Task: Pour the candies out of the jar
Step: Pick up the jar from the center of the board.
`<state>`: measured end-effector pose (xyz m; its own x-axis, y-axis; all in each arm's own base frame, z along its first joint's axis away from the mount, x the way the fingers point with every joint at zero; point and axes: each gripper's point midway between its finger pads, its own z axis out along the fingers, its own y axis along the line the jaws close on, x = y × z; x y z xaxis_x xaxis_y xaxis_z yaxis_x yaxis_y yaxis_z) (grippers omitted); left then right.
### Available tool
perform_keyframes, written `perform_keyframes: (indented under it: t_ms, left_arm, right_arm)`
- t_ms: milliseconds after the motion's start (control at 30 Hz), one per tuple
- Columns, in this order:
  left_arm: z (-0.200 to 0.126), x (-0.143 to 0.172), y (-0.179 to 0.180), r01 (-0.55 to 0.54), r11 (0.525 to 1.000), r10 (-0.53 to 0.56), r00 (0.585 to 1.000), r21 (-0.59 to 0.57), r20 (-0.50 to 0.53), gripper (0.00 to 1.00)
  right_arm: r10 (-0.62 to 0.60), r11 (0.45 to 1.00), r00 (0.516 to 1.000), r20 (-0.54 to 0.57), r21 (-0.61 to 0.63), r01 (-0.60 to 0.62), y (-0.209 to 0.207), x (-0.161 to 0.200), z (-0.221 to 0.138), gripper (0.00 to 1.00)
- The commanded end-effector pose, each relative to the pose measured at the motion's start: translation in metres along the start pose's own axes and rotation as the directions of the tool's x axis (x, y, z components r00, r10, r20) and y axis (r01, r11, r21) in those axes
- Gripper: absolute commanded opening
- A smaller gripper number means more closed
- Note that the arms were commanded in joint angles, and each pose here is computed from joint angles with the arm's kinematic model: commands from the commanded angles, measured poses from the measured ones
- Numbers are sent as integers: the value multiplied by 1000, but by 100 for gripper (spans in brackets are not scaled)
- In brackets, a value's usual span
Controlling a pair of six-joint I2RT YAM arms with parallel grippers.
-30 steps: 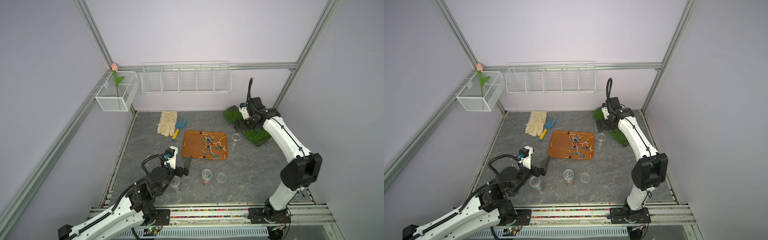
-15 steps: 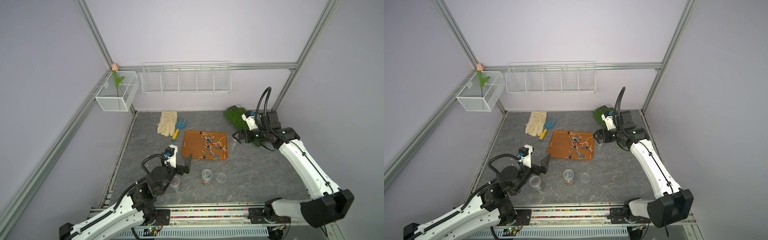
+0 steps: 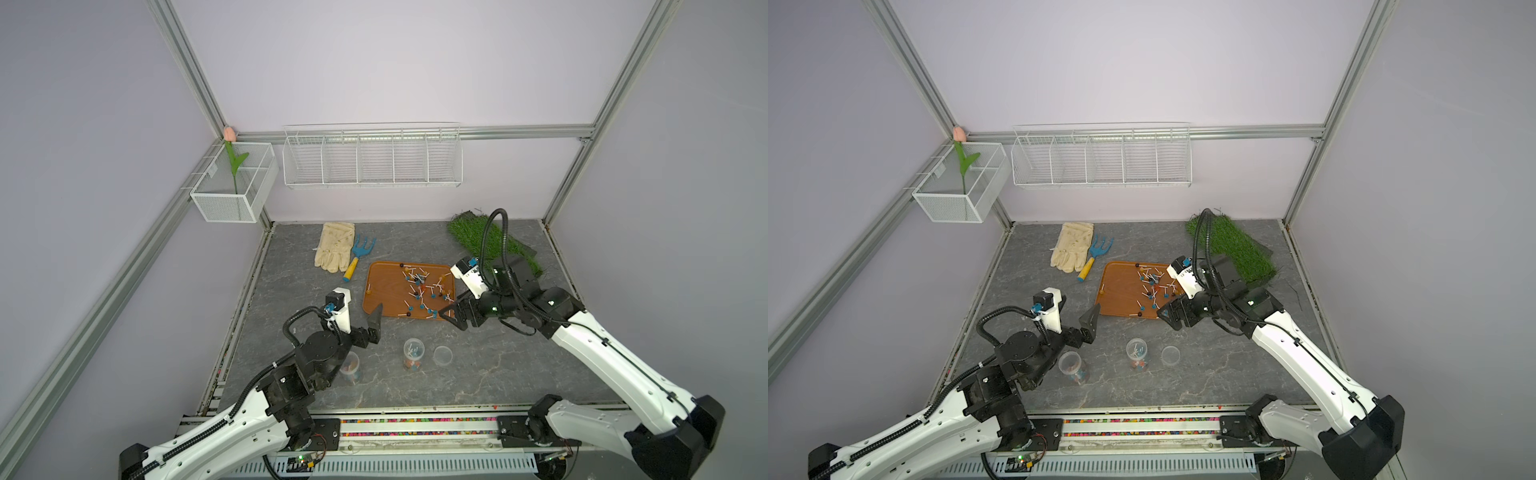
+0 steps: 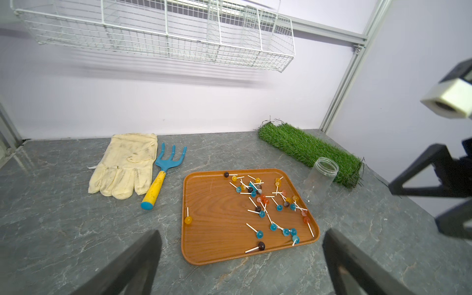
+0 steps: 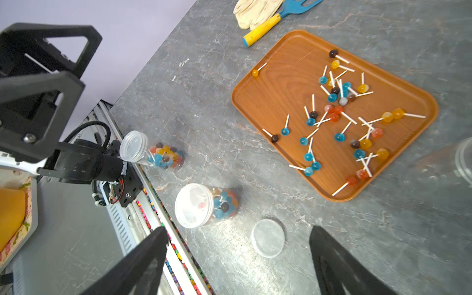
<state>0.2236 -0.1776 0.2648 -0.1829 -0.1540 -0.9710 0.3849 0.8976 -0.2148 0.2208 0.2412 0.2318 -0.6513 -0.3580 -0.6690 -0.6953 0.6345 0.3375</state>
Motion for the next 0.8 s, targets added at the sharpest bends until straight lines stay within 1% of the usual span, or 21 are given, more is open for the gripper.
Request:
perform_keyframes:
  t_ms: [0,200,367,600,767]
  left_arm:
    - [-1,0,11,100,993,-100,995,-62,5,99]
    - [-2,8,13,144,987,-147,988,-76,-38,100]
    - [-5,4,13,196,978,-199,979,-78,-41,100]
    - [-8,-1,12,206,974,-214,973,-92,-89,99]
    - [-4,-1,12,224,970,-234,966,-99,-105,100]
  right_arm:
    - [-38,999,999,-1,11,38,13,5,10,91]
    - [-81,996,994,-77,24,83,34,30,38,93]
    - [-141,989,983,-115,38,146,54,44,56,93]
    - [-190,975,965,-184,81,207,66,63,79,93]
    - [-172,951,959,-227,215,222,48,72,91,97]
